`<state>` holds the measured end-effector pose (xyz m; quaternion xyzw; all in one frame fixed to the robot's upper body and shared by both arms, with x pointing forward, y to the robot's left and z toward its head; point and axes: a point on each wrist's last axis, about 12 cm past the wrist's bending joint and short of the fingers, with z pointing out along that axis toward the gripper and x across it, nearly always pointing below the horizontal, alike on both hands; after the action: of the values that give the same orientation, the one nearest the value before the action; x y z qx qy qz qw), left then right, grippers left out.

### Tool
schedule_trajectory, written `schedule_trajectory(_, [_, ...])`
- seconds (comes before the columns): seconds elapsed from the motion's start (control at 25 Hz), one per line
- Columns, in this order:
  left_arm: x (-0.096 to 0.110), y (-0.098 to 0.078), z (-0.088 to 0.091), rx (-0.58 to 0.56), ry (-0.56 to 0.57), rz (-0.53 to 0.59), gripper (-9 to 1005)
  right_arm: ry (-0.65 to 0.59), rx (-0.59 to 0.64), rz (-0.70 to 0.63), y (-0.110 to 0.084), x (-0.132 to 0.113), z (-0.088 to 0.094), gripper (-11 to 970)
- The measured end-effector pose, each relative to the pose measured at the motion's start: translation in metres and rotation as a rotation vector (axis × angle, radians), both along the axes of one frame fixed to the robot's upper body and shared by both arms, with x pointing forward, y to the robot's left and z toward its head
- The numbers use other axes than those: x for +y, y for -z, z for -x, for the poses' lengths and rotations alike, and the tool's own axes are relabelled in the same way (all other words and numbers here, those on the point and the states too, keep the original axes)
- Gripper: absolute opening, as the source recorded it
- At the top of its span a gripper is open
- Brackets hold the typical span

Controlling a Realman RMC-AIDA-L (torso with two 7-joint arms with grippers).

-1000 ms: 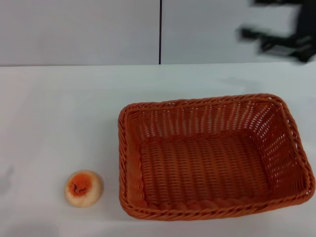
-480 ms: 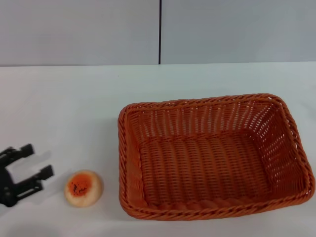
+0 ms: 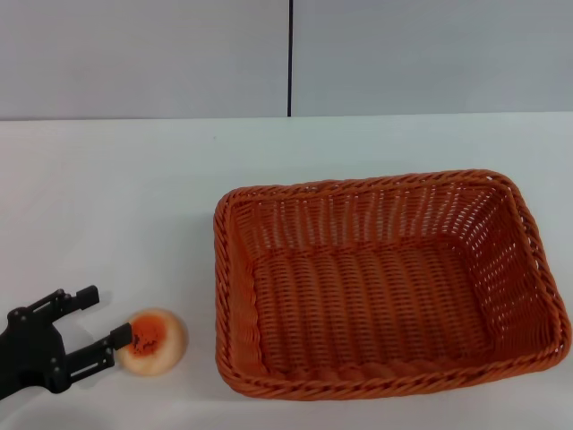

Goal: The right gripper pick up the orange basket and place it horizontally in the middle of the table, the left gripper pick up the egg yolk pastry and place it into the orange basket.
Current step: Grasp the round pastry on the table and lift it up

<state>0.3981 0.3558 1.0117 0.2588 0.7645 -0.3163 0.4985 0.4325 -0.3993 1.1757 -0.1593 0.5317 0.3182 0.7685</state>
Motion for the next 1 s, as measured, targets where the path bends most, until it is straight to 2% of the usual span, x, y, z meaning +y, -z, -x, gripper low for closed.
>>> schedule_trajectory(0.36, [-0.005, 0.010, 0.007, 0.062, 0.017, -0.011, 777, 0.029, 0.011, -0.001, 0.005, -0.004, -0.005, 611])
schedule_trajectory(0.64, [-0.008, 0.012, 0.007, 0.080, 0.048, -0.014, 777, 0.061, 0.020, -0.001, 0.009, -0.009, -0.004, 611])
schedule_trajectory(1.0, [-0.006, 0.009, 0.010, 0.051, 0.034, 0.000, 427, 0.086, 0.034, -0.014, 0.015, -0.012, -0.001, 611])
